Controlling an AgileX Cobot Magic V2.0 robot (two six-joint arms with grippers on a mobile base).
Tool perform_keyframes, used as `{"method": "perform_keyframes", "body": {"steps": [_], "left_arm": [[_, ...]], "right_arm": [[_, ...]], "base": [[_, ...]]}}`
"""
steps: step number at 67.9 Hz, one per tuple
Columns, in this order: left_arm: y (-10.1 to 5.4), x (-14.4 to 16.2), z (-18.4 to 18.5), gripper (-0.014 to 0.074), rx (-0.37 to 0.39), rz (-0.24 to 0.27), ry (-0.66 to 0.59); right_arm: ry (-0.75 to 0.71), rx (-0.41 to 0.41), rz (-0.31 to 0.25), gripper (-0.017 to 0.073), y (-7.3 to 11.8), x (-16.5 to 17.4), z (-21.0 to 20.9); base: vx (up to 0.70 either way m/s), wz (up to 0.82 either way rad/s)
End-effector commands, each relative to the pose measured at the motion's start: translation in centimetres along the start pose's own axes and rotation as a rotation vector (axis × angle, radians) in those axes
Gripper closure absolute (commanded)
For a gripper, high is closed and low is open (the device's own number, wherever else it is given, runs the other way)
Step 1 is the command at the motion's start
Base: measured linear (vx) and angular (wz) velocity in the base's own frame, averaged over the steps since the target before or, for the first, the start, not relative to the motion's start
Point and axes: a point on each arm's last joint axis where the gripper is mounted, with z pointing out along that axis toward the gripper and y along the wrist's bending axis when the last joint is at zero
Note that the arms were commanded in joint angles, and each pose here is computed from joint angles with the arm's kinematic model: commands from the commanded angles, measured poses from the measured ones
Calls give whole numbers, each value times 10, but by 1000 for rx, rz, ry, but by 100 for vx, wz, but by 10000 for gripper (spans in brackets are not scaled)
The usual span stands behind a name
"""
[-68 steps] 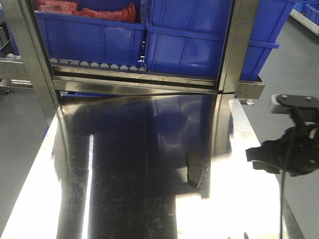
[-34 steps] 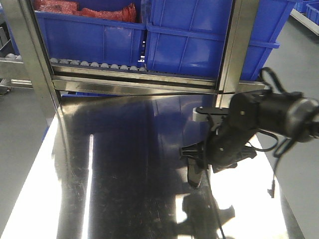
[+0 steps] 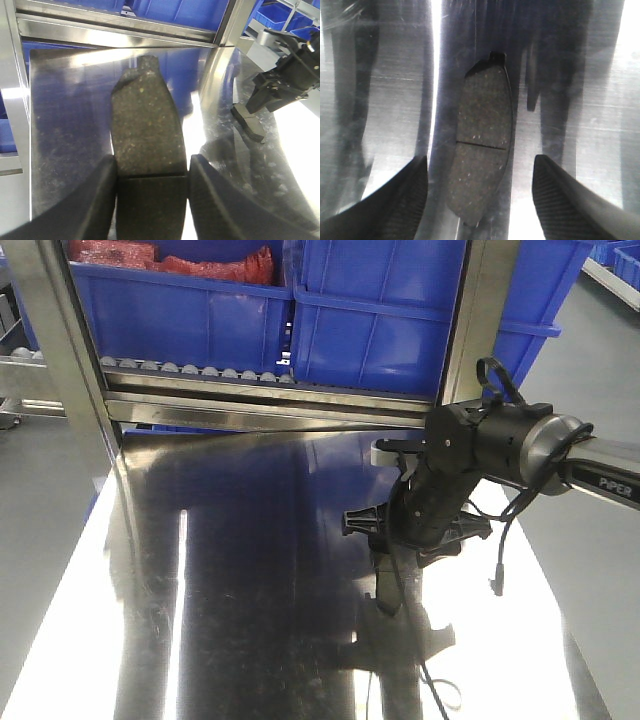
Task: Move and align brake pads A on conveyor
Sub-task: 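Lower the open right gripper over the remaining brake pad on the table, then close the right gripper on the brake pad and lift it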
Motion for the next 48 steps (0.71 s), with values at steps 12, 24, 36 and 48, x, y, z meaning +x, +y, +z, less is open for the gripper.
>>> {"method": "perform_keyframes", "body": {"steps": [12, 24, 36, 48], "left_arm": [[-4, -16, -4, 599, 32, -2, -104], [-4, -16, -4, 599, 32, -2, -104], [-4, -16, -4, 599, 32, -2, -104], [-4, -16, -4, 599, 32, -2, -104]], "right_arm": [[-62, 1, 27, 117, 2, -9, -10], [-90, 0, 23, 117, 2, -12, -9], [-107, -4, 21, 117, 2, -13, -9], [-123, 6, 9, 117, 1, -15, -9]], "base": [[0, 0], [0, 0], [0, 0], [0, 0]]}}
